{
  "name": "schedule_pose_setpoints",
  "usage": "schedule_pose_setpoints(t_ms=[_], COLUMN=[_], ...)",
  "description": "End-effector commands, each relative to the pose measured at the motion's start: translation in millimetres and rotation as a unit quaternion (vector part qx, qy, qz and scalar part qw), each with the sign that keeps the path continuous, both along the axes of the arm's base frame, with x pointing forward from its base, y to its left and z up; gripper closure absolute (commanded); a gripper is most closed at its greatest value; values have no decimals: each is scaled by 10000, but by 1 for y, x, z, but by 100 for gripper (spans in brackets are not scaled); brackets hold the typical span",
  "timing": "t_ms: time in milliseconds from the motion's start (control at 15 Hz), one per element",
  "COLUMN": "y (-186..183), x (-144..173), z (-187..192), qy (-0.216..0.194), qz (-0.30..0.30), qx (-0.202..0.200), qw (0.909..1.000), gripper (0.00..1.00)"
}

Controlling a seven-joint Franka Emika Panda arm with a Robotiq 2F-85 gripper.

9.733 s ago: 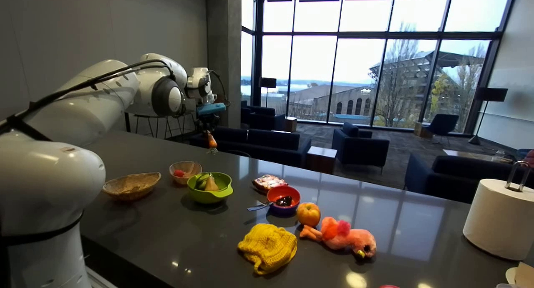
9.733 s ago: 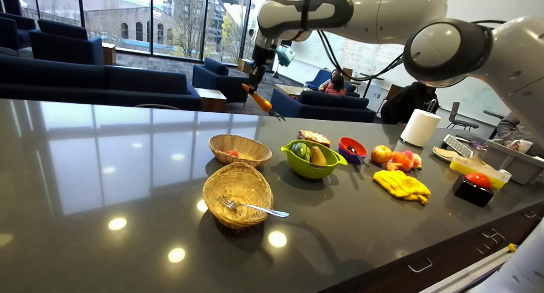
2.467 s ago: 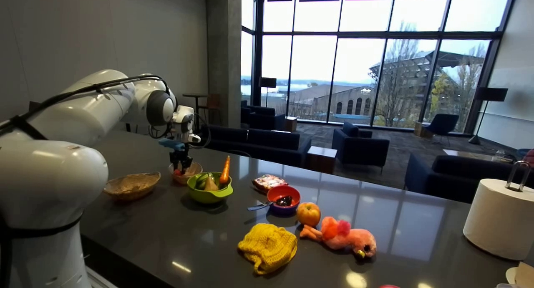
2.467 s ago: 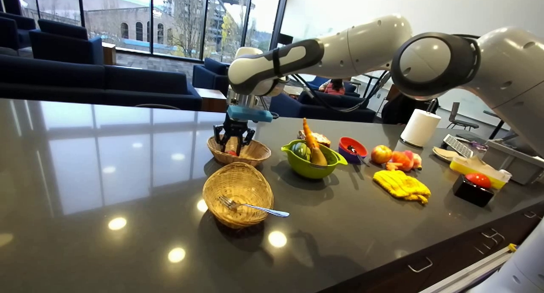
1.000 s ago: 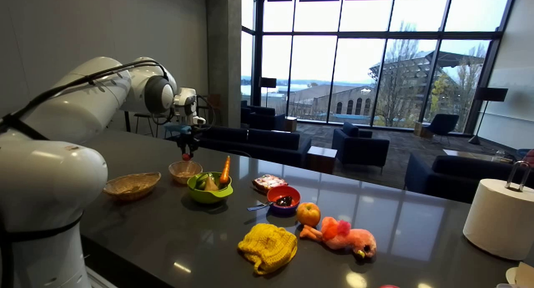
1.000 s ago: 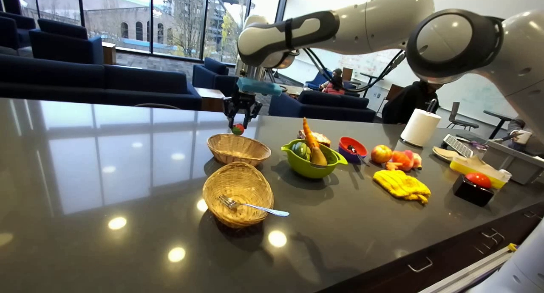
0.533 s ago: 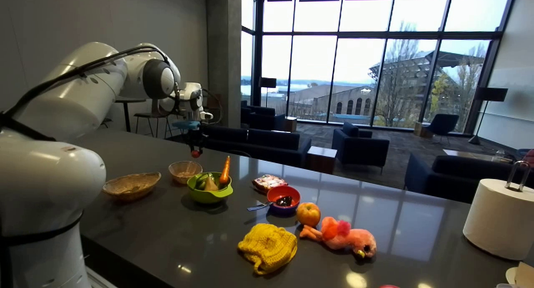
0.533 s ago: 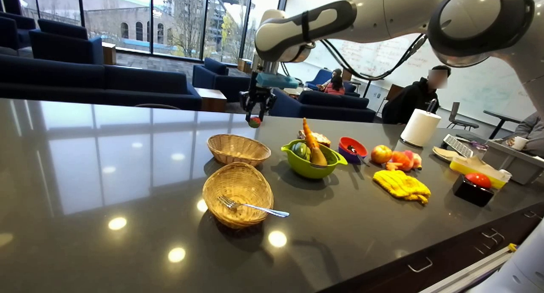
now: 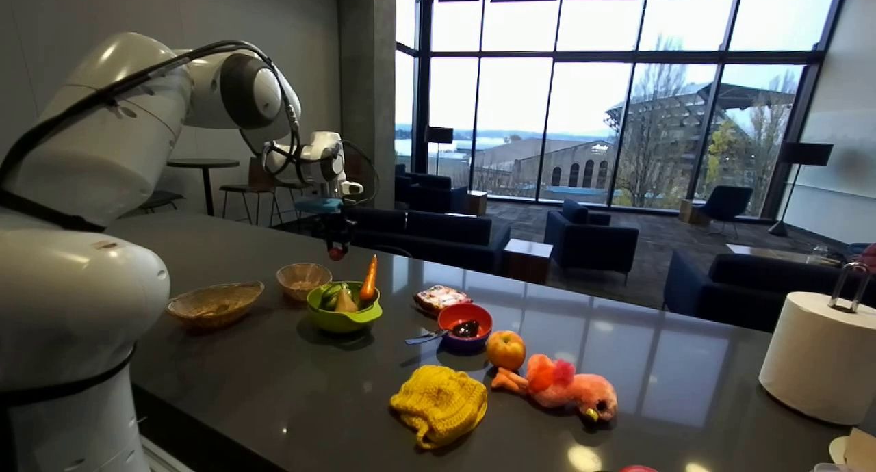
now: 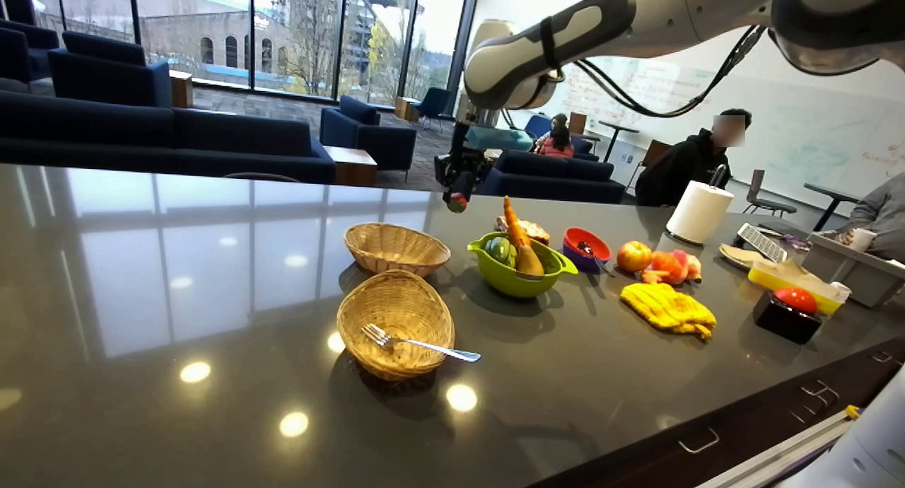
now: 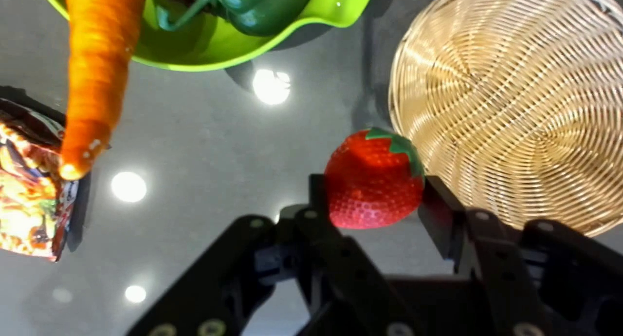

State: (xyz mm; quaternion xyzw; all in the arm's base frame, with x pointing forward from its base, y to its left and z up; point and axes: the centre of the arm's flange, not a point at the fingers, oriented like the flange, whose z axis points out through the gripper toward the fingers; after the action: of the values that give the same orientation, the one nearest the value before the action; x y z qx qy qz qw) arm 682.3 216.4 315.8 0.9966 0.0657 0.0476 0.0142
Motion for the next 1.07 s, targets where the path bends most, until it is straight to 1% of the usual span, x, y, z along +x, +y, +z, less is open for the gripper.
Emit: schedule_pose_setpoints(t_ms=[0, 400, 733, 1000], y=[-33, -65, -90, -101], x=[-41, -63, -82, -91], z=[5, -4, -10, -13], qy=[-108, -178, -137, -85], qz=[52, -40, -96, -64], qx=[-68, -16, -17, -36], qw=[9999, 9998, 9999, 9999], gripper=[74, 74, 74, 74])
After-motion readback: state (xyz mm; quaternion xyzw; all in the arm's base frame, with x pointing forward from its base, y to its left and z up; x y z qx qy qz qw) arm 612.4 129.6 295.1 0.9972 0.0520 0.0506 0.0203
